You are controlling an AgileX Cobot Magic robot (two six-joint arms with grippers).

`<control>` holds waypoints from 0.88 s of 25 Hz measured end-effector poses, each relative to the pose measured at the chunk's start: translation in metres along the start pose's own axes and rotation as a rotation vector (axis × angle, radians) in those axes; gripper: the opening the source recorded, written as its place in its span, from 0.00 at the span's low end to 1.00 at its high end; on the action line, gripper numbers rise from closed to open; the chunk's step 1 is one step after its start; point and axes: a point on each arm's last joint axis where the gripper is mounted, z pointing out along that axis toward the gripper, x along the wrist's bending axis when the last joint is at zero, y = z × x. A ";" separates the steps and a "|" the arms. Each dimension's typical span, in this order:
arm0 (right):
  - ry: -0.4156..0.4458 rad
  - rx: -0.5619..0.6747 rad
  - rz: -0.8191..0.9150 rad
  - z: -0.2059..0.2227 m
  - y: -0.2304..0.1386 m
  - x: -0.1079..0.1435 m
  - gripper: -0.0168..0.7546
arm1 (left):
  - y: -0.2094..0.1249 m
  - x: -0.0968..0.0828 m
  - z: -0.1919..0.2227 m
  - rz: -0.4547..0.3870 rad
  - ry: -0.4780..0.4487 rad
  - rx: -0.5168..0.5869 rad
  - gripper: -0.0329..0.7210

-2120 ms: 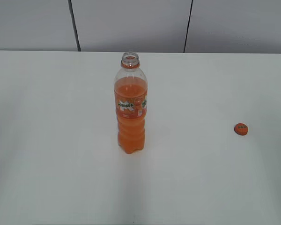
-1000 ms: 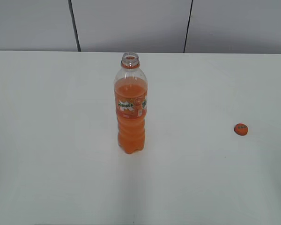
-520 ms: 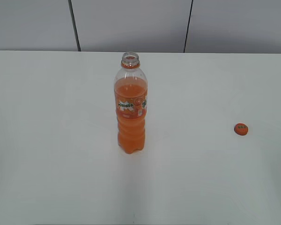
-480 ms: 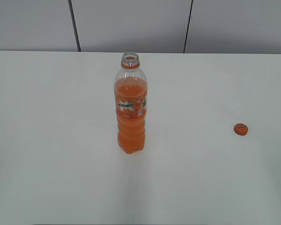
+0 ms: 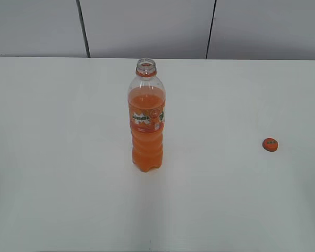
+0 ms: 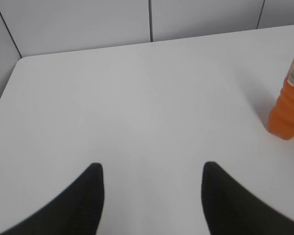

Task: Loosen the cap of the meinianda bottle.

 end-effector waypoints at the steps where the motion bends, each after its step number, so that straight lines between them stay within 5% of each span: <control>1: 0.000 0.000 0.000 0.000 0.000 0.000 0.62 | 0.000 0.000 0.000 0.000 -0.001 0.000 0.57; 22: 0.000 0.000 0.001 0.000 0.000 0.000 0.62 | 0.000 0.000 0.000 -0.001 -0.002 0.000 0.51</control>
